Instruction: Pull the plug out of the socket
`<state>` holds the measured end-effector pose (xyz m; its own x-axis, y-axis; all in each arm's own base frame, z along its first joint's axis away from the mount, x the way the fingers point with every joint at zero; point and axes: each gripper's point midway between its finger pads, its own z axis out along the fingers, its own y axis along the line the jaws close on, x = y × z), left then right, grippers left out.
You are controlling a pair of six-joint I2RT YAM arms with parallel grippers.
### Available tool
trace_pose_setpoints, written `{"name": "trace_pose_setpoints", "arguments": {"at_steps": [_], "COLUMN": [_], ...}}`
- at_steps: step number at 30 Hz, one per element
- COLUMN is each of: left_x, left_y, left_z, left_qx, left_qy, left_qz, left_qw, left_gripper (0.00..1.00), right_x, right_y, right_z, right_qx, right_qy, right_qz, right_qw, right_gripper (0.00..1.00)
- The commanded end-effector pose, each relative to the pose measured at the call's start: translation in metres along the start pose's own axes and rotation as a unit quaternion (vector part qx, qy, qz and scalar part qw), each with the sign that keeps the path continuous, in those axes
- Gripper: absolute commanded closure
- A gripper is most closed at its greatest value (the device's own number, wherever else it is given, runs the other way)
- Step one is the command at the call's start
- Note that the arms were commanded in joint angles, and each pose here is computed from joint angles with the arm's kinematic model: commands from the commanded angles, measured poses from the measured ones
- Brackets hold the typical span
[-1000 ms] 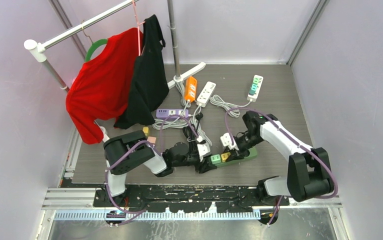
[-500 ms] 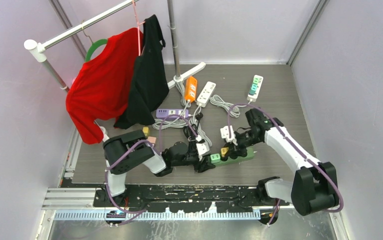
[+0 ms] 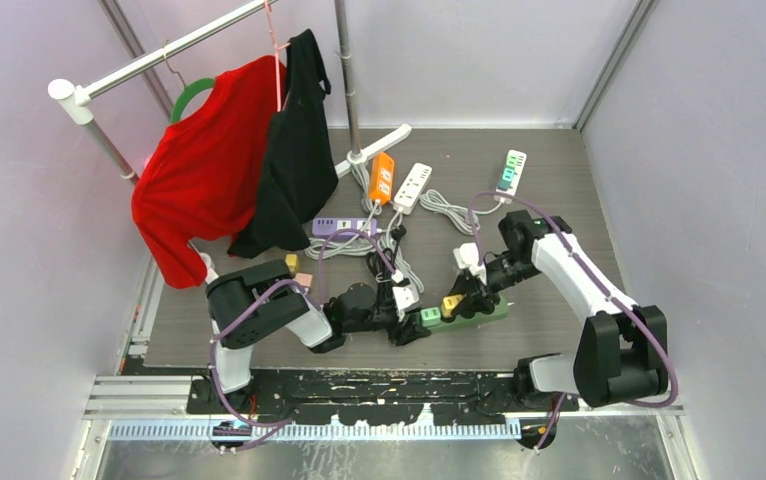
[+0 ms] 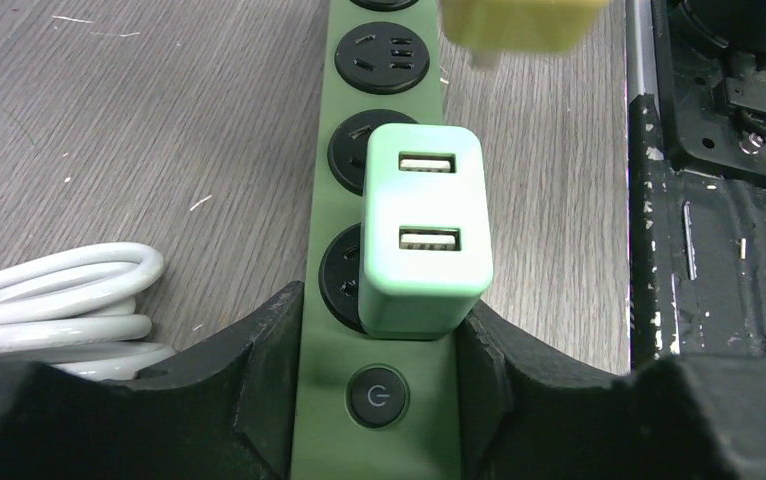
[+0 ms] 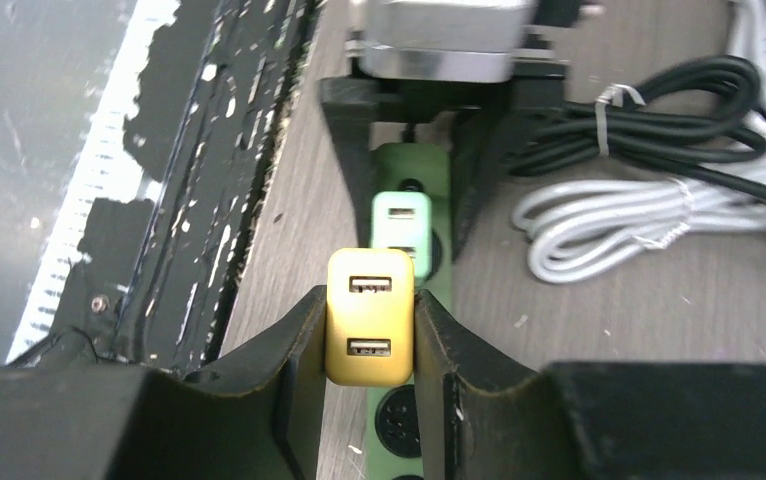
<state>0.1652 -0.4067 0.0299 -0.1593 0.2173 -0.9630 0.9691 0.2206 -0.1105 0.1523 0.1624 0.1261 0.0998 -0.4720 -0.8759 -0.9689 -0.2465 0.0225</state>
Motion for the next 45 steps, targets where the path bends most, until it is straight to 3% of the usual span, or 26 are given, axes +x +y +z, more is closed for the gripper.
{"name": "trace_pose_setpoints", "arguments": {"at_steps": [1,4,7,16,19,22,30,40,45], "left_x": [0.03,0.024,0.021,-0.015,-0.032,-0.038,-0.06,-0.116,-0.105], "left_y": [0.009,0.01,0.009,0.004,0.0,-0.002,-0.001,-0.018,-0.024], "left_z": [-0.011,-0.015,-0.019,-0.052,-0.066,-0.08,-0.139,-0.234,-0.232], "left_qx": [-0.029,-0.038,-0.041,-0.064,-0.07,-0.085,-0.153,-0.193,-0.185], "left_qy": [0.044,0.025,0.016,-0.037,-0.033,0.012,0.014,-0.097,-0.071], "left_qz": [-0.03,-0.028,-0.029,-0.039,-0.054,-0.076,-0.125,-0.213,-0.239], "left_qw": [0.998,0.999,0.999,0.997,0.996,0.993,0.98,0.953,0.951], "left_gripper": [0.41,0.24,0.14,0.13,0.13,0.13,0.13,0.13,0.13], "right_x": [-0.028,-0.029,-0.03,-0.022,-0.027,-0.032,-0.065,-0.087,-0.095], "right_y": [-0.026,-0.038,-0.054,-0.105,-0.117,-0.128,-0.151,-0.172,-0.176], "right_z": [-0.02,-0.027,-0.032,-0.053,-0.057,-0.052,0.003,0.099,0.157], "right_qx": [0.076,0.11,0.144,0.263,0.277,0.27,0.219,0.132,0.135], "right_qy": [-0.042,-0.052,-0.061,-0.066,-0.077,-0.079,-0.023,0.025,0.064], "right_qz": [0.056,0.09,0.111,0.272,0.293,0.312,0.326,0.366,0.401], "right_qw": [0.995,0.989,0.982,0.923,0.912,0.908,0.919,0.921,0.904], "right_gripper": [0.98,0.97,0.96,0.95,0.95,0.94,0.93,0.87,0.83]}}
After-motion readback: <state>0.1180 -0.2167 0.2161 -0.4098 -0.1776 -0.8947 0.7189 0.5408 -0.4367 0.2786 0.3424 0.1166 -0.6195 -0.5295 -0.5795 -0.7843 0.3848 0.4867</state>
